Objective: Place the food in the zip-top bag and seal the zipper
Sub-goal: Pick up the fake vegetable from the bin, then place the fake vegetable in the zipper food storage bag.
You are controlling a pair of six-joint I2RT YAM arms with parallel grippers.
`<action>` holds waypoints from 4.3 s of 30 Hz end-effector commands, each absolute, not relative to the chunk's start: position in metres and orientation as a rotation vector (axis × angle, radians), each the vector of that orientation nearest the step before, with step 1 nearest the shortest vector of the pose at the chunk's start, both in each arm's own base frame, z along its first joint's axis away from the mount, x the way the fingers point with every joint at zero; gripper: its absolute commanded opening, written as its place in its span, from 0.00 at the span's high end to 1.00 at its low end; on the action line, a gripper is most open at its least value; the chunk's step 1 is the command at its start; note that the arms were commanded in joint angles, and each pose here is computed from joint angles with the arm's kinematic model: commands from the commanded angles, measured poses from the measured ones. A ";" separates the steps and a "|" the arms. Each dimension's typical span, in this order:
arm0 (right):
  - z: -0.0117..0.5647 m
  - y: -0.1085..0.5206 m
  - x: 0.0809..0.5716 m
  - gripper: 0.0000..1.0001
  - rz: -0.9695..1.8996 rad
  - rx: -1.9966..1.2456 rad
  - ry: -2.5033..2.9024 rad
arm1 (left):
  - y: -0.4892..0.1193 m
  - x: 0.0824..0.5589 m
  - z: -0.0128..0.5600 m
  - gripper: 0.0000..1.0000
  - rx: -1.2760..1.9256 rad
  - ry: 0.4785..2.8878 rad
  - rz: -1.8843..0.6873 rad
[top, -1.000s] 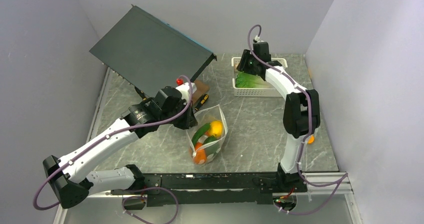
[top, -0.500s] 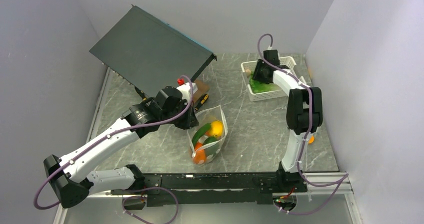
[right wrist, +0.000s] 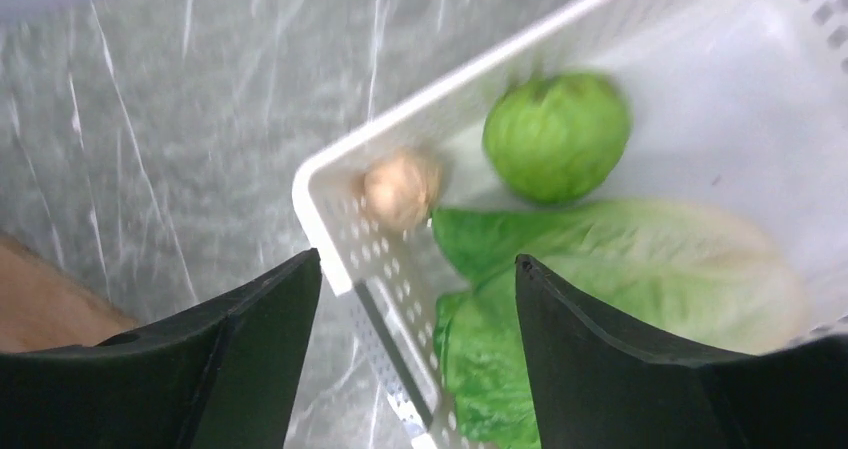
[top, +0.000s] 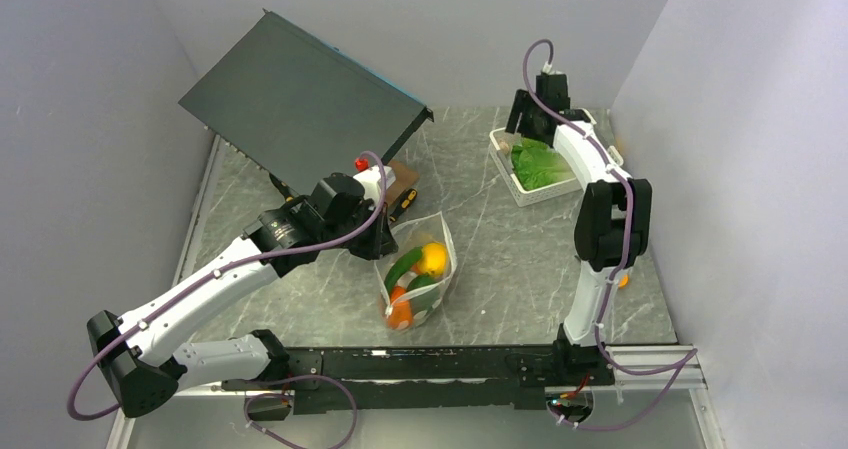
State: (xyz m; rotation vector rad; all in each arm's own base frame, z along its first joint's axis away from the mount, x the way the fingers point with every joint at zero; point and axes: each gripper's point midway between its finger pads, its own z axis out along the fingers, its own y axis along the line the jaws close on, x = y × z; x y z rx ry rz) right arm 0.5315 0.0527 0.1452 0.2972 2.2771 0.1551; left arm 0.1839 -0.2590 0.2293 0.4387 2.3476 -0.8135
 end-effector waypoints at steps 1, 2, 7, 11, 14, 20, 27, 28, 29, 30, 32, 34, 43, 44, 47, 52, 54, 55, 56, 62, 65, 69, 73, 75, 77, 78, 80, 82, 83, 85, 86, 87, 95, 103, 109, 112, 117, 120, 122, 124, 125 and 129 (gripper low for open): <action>0.170 0.013 0.560 0.24 -0.030 0.311 2.205 | -0.262 0.185 0.244 1.00 0.450 2.280 -0.858; 0.167 0.006 0.563 0.20 -0.070 0.308 2.210 | -0.262 0.185 0.244 1.00 0.452 2.281 -0.855; 0.145 -0.008 0.579 0.07 -0.132 0.238 2.245 | -0.261 0.185 0.240 1.00 0.458 2.293 -0.842; 0.122 -0.012 0.583 0.06 -0.141 0.182 2.291 | -0.262 0.185 0.237 1.00 0.463 2.297 -0.841; 0.106 -0.014 0.581 0.06 -0.151 0.185 2.310 | -0.263 0.186 0.237 1.00 0.465 2.299 -0.843; 0.086 -0.021 0.593 0.12 -0.156 0.189 2.292 | -0.265 0.186 0.237 1.00 0.471 2.308 -0.846; 0.071 -0.014 0.606 0.38 -0.115 0.140 2.305 | -0.264 0.185 0.237 1.00 0.456 2.309 -0.850; 0.073 -0.013 0.605 0.44 -0.108 0.137 2.309 | -0.264 0.185 0.237 1.00 0.453 2.308 -0.853; 0.079 -0.013 0.605 0.51 -0.103 0.146 2.309 | -0.264 0.184 0.236 1.00 0.454 2.309 -0.856; 0.089 -0.012 0.605 0.58 -0.098 0.152 2.302 | -0.264 0.184 0.236 1.00 0.452 2.310 -0.859; 0.110 -0.010 0.601 0.65 -0.088 0.158 2.275 | -0.263 0.183 0.236 1.00 0.440 2.314 -0.861; 0.136 -0.008 0.596 0.67 -0.073 0.150 2.230 | -0.265 0.183 0.237 1.00 0.432 2.309 -0.874; 0.243 -0.008 0.559 0.81 -0.057 0.188 2.094 | -0.271 0.186 0.231 1.00 0.350 2.306 -0.928; 0.252 -0.006 0.552 0.82 -0.044 0.198 2.084 | -0.271 0.186 0.230 1.00 0.339 2.307 -0.925; 0.262 0.017 0.522 0.85 0.104 0.218 2.087 | -0.272 0.187 0.229 1.00 0.324 2.307 -0.928; 0.281 0.078 0.456 0.86 0.464 0.179 2.037 | -0.270 0.191 0.230 1.00 0.332 2.306 -0.903; 0.293 0.103 0.427 0.86 0.593 0.124 1.998 | -0.271 0.191 0.231 1.00 0.341 2.307 -0.896; 0.301 0.116 0.410 0.86 0.649 0.070 1.981 | -0.271 0.191 0.231 1.00 0.344 2.305 -0.897; 0.306 0.126 0.393 0.87 0.674 0.036 1.973 | -0.271 0.192 0.232 1.00 0.344 2.302 -0.896; 0.356 0.184 0.288 0.85 0.898 -0.213 1.760 | -0.280 0.192 0.234 1.00 0.354 2.300 -0.938; 0.361 0.211 0.242 0.83 1.051 -0.401 1.709 | -0.282 0.192 0.234 1.00 0.363 2.308 -0.943; 0.357 0.240 0.190 0.81 1.194 -0.634 1.657 | -0.282 0.192 0.238 1.00 0.359 2.297 -0.953; 0.340 0.266 0.161 0.77 1.227 -0.783 1.683 | -0.279 0.193 0.243 1.00 0.357 2.284 -0.941; 0.327 0.274 0.159 0.76 1.154 -0.816 1.732 | -0.278 0.193 0.244 1.00 0.354 2.284 -0.931; 0.314 0.276 0.169 0.73 1.006 -0.797 1.785 | -0.276 0.193 0.244 1.00 0.348 2.286 -0.923; 0.310 0.276 0.171 0.71 0.958 -0.799 1.799 | -0.275 0.193 0.243 1.00 0.346 2.287 -0.921; 0.305 0.276 0.172 0.68 0.884 -0.816 1.819 | -0.275 0.192 0.242 1.00 0.346 2.293 -0.919; 0.300 0.276 0.173 0.64 0.828 -0.823 1.834 | -0.274 0.191 0.240 1.00 0.349 2.298 -0.917; 0.296 0.276 0.173 0.62 0.807 -0.830 1.843 | -0.274 0.191 0.240 1.00 0.348 2.300 -0.916; 0.289 0.276 0.176 0.59 0.766 -0.823 1.860 | -0.272 0.191 0.239 1.00 0.346 2.304 -0.907; 0.287 0.276 0.177 0.56 0.746 -0.811 1.868 | -0.271 0.191 0.240 1.00 0.345 2.303 -0.904; 0.283 0.273 0.182 0.52 0.708 -0.783 1.882 | -0.271 0.190 0.240 1.00 0.345 2.303 -0.902; 0.279 0.279 0.189 0.26 0.656 -0.781 1.892 | -0.268 0.190 0.244 1.00 0.344 2.297 -0.891; 0.313 0.285 0.194 0.21 0.691 -0.741 1.811 | -0.266 0.191 0.237 1.00 0.339 2.319 -0.869; 0.352 0.278 0.214 0.23 0.649 -0.587 1.740 | -0.264 0.190 0.235 1.00 0.339 2.322 -0.858; 0.364 0.269 0.231 0.24 0.589 -0.489 1.716 | -0.262 0.190 0.235 1.00 0.339 2.325 -0.848; 0.365 0.245 0.269 0.24 0.508 -0.323 1.746 | -0.262 0.189 0.234 1.00 0.344 2.328 -0.849; 0.361 0.225 0.295 0.24 0.510 -0.213 1.765 | -0.262 0.188 0.234 1.00 0.347 2.335 -0.851; 0.356 0.208 0.311 0.23 0.483 -0.133 1.767 | -0.261 0.188 0.234 1.00 0.340 2.329 -0.849; 0.350 0.194 0.326 0.23 0.460 -0.062 1.776 | -0.261 0.188 0.231 1.00 0.340 2.332 -0.846; 0.346 0.187 0.335 0.23 0.452 -0.029 1.790 | -0.261 0.188 0.231 1.00 0.342 2.331 -0.851; 0.321 0.165 0.371 0.24 0.402 0.067 1.846 | -0.261 0.187 0.229 1.00 0.352 2.346 -0.846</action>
